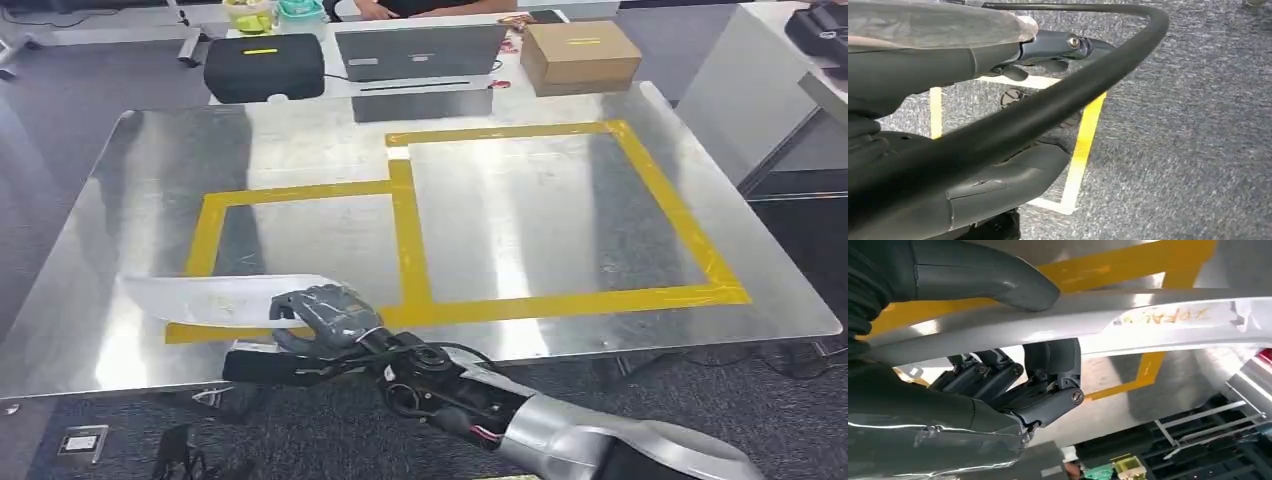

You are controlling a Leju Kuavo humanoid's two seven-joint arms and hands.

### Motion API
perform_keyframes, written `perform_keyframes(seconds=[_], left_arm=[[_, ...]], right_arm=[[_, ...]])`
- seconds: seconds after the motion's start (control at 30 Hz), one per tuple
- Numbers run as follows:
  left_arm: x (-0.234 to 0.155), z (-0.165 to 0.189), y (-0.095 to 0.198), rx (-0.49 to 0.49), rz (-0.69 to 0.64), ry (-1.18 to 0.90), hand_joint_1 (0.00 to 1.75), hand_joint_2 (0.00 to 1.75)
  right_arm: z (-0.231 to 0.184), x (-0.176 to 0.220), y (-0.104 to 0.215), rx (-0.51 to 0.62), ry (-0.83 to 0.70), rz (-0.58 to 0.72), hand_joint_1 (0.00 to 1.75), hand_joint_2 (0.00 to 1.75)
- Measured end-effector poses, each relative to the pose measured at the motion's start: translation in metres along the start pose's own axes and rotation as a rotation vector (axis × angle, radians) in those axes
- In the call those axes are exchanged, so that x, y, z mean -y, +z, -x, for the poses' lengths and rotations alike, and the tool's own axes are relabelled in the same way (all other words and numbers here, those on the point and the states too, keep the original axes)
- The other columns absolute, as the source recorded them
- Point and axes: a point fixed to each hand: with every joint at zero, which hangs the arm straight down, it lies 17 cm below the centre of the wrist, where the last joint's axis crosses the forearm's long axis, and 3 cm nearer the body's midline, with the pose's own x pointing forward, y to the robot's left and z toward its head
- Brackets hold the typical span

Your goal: Take the parts from the cabinet and place them on the table.

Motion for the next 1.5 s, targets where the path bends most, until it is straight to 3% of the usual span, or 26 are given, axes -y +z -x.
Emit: perform_keyframes(seconds=[0.3, 0.33, 0.43, 0.47, 1.3, 1.4, 1.5], left_arm=[[0.007, -0.003, -0.001, 0.010, 0.017, -0.027, 0.00, 1.75], [0.008, -0.004, -0.001, 0.012, 0.020, -0.029, 0.00, 1.75], [0.012, -0.006, -0.001, 0.023, 0.033, -0.053, 0.00, 1.75], [0.013, -0.006, -0.001, 0.025, 0.035, -0.058, 0.00, 0.00], [0.015, -0.005, -0.002, 0.004, 0.033, -0.035, 0.00, 0.00], [0.015, -0.005, -0.002, 0.004, 0.033, -0.033, 0.00, 0.00], [0.016, -0.005, -0.001, 0.003, 0.037, -0.029, 0.00, 0.00]], right_arm=[[0.013, 0.008, -0.001, -0.026, 0.182, 0.055, 1.75, 1.75], [0.014, 0.009, 0.000, -0.027, 0.190, 0.058, 0.00, 0.00], [0.016, 0.013, 0.000, -0.025, 0.199, 0.085, 0.00, 0.00], [0.016, 0.015, -0.001, -0.025, 0.195, 0.092, 0.00, 0.00], [0.033, 0.013, 0.004, -0.039, 0.186, 0.105, 0.00, 0.00], [0.031, 0.015, 0.004, -0.021, 0.103, 0.118, 0.00, 0.00], [0.024, 0.022, 0.001, 0.011, -0.124, 0.140, 0.00, 0.00]])
